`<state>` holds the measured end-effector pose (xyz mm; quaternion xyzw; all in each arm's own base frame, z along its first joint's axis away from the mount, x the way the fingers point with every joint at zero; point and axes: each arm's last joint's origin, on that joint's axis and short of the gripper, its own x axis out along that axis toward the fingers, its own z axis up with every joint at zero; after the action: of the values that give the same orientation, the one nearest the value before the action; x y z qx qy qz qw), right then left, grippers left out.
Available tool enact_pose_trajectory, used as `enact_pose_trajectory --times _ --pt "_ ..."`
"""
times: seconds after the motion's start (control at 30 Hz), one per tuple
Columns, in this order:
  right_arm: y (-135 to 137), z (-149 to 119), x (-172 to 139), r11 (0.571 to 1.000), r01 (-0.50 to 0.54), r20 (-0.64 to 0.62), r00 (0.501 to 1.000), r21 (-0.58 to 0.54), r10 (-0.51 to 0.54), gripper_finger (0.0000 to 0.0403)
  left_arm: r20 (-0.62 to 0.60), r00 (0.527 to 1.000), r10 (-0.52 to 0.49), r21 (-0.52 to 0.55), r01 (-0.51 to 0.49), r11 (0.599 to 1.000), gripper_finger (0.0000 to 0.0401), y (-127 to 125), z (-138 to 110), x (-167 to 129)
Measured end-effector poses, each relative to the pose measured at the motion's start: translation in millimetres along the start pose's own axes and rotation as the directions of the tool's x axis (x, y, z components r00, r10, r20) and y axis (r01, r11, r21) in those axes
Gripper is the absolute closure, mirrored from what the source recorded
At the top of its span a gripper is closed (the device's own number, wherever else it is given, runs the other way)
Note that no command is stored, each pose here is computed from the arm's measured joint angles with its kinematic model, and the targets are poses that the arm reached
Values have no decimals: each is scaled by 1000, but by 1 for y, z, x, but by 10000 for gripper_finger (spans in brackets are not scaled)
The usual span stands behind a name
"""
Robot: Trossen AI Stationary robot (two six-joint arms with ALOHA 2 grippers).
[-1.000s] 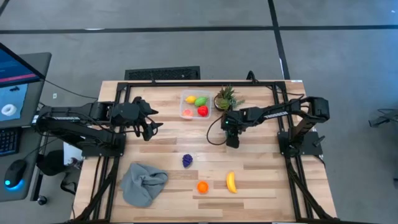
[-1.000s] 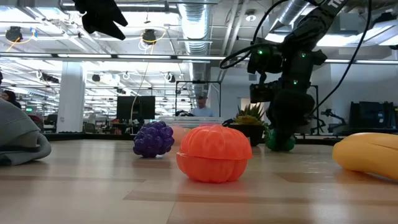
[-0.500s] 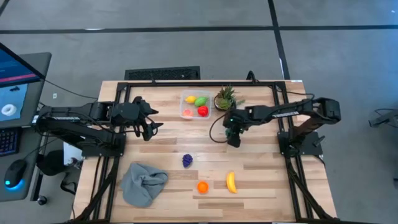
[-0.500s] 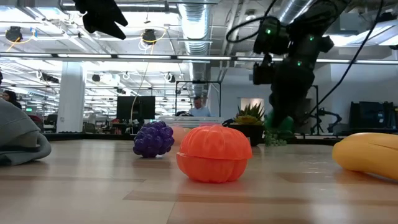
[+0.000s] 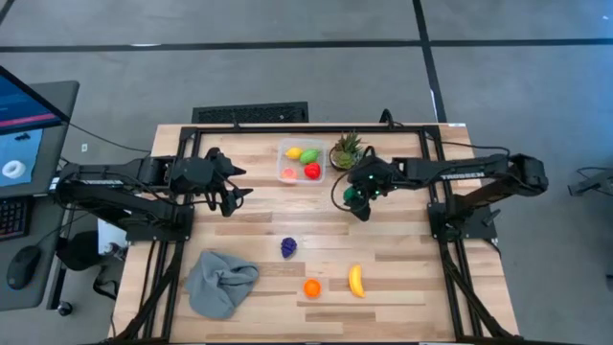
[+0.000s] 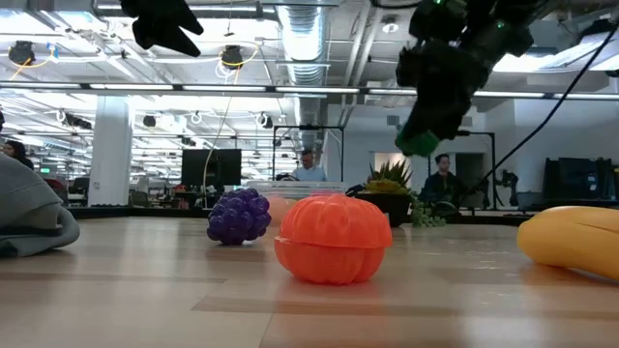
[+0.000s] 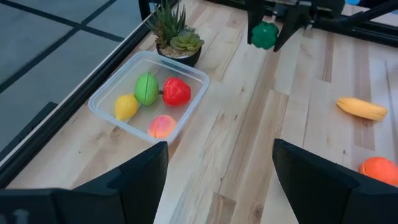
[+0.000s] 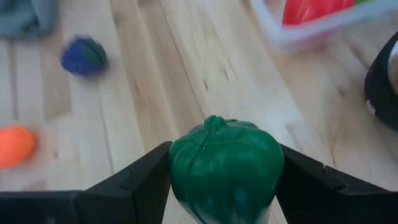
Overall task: Pick and placing Produce into tupperware
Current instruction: Put the green bell pepper into the transparent container
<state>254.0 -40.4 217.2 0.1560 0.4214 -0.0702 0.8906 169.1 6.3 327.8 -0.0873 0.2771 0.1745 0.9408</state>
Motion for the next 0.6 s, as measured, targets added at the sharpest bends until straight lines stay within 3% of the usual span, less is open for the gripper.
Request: enact_pose_trajectory --times 0.6 --pt "10 31 -29 995 -96 364 928 16 84 134 0 1000 -25 -2 25 1000 123 -1 0 0"
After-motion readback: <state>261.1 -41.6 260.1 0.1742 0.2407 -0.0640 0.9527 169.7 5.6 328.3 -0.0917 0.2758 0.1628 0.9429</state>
